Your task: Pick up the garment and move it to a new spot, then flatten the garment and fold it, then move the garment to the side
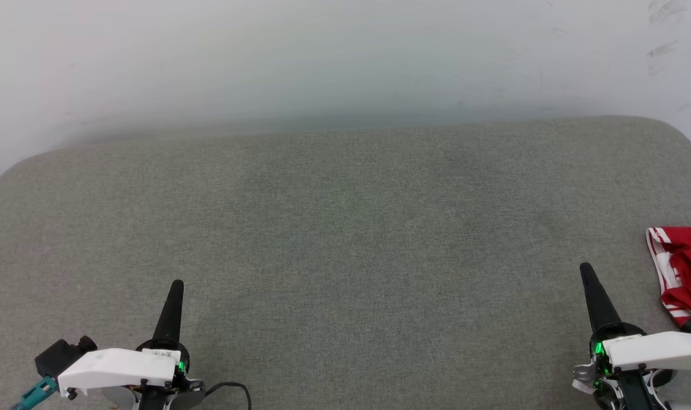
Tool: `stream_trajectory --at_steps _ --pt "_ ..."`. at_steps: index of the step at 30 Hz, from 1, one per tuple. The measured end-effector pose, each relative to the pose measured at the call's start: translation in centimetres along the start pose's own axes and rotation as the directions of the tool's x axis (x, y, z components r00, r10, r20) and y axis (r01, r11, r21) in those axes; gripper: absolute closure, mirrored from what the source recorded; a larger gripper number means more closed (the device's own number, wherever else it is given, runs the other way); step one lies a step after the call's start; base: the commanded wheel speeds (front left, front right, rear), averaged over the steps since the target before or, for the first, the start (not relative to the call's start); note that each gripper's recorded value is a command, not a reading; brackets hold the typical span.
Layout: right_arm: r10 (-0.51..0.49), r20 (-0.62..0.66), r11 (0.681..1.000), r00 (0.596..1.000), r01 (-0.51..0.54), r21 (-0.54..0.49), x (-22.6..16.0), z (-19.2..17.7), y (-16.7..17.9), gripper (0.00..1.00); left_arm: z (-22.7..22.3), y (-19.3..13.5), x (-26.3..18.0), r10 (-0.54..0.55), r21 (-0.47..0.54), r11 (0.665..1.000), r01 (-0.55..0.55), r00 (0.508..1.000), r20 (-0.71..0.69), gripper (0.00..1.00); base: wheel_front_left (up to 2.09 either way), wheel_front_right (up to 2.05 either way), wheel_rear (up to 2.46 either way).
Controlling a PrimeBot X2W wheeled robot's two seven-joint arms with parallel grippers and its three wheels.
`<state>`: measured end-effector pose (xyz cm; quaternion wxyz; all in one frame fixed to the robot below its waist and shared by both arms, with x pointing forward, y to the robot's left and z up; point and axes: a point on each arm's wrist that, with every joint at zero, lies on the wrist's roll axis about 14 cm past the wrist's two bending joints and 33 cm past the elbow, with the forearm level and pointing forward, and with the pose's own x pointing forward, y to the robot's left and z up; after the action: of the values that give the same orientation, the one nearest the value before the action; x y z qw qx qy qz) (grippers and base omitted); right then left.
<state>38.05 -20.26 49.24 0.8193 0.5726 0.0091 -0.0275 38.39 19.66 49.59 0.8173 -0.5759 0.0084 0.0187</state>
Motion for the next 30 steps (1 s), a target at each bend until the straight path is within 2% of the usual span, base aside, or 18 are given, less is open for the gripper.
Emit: stream_trajectory --at_steps 30 --pt "0.023 -0.016 0.971 1.000 -0.019 0.237 0.35 0.08 0.64 1.00 0.34 -0.38 0.27 -0.015 -0.234 0.972 0.012 1.000 -0.009 1.00 0.00 0.00 0.00"
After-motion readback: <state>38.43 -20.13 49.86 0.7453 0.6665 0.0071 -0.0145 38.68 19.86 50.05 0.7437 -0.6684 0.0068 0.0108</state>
